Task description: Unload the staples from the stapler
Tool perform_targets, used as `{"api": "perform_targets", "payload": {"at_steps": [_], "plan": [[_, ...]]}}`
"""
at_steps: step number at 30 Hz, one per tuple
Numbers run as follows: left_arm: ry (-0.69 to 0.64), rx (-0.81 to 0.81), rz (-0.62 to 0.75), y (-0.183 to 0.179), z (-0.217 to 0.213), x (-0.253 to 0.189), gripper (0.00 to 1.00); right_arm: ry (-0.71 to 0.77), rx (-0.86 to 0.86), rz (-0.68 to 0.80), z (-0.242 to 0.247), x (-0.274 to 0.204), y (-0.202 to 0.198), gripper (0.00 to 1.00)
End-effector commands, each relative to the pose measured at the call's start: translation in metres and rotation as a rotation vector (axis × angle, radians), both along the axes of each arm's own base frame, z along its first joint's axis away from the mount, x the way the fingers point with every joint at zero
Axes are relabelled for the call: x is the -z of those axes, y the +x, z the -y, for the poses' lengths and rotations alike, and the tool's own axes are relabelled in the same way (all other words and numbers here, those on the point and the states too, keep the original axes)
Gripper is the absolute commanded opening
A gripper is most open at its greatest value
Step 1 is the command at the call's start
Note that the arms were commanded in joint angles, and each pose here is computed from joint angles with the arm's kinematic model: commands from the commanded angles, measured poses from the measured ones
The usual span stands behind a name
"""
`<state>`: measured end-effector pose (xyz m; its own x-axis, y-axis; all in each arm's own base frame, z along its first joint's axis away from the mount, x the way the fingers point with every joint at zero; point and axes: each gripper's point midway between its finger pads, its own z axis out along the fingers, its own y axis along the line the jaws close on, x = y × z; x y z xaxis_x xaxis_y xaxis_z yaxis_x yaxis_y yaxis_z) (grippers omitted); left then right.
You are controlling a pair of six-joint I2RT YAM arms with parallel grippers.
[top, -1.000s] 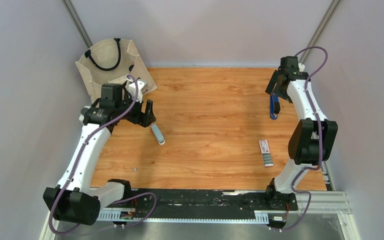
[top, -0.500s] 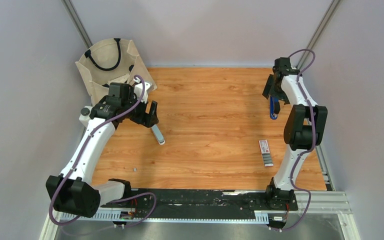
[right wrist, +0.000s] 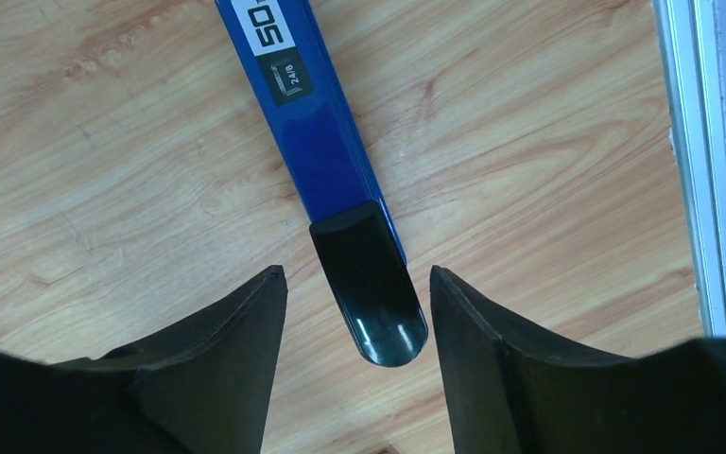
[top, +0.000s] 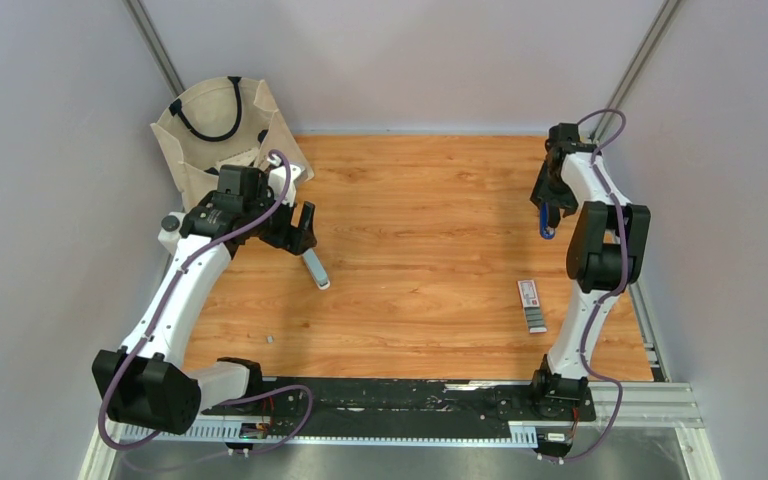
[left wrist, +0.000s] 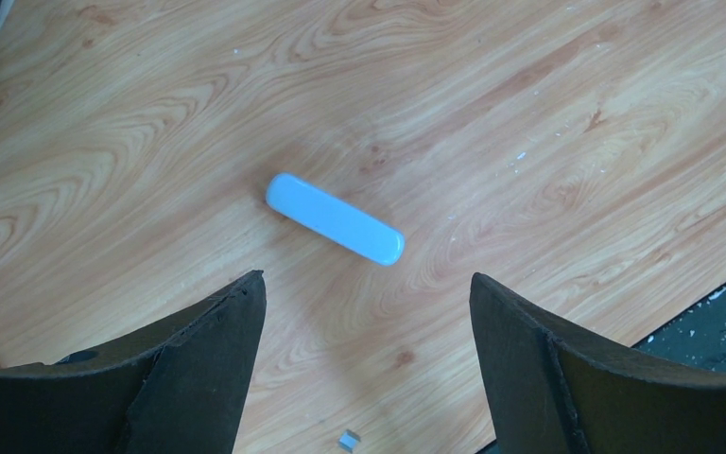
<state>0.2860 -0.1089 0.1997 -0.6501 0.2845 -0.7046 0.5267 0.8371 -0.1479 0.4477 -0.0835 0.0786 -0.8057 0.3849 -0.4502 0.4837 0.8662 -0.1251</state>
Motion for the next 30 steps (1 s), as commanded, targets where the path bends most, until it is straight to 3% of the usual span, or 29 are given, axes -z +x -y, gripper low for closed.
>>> {"api": "perform_targets", "payload": {"at_steps": [1, 10, 19, 25, 30], "plan": [[0.017, 0.004, 0.061, 0.007, -0.002, -0.011, 0.87, -0.006, -0.002, 0.005, 0.003, 0.002, 0.007, 0.61], [0.023, 0.008, 0.061, 0.004, -0.003, -0.012, 0.87, 0.015, 0.011, -0.007, 0.007, 0.011, 0.009, 0.43], [0.032, 0.013, 0.065, 0.004, -0.004, -0.008, 0.88, 0.069, -0.002, 0.024, -0.007, 0.004, 0.008, 0.17], [0.012, 0.057, 0.077, 0.006, 0.010, -0.004, 0.88, 0.181, -0.089, 0.132, -0.067, -0.030, 0.008, 0.06], [-0.044, 0.118, 0.062, 0.003, 0.030, -0.005, 0.88, 0.373, -0.182, 0.293, -0.152, -0.067, -0.004, 0.01]]}}
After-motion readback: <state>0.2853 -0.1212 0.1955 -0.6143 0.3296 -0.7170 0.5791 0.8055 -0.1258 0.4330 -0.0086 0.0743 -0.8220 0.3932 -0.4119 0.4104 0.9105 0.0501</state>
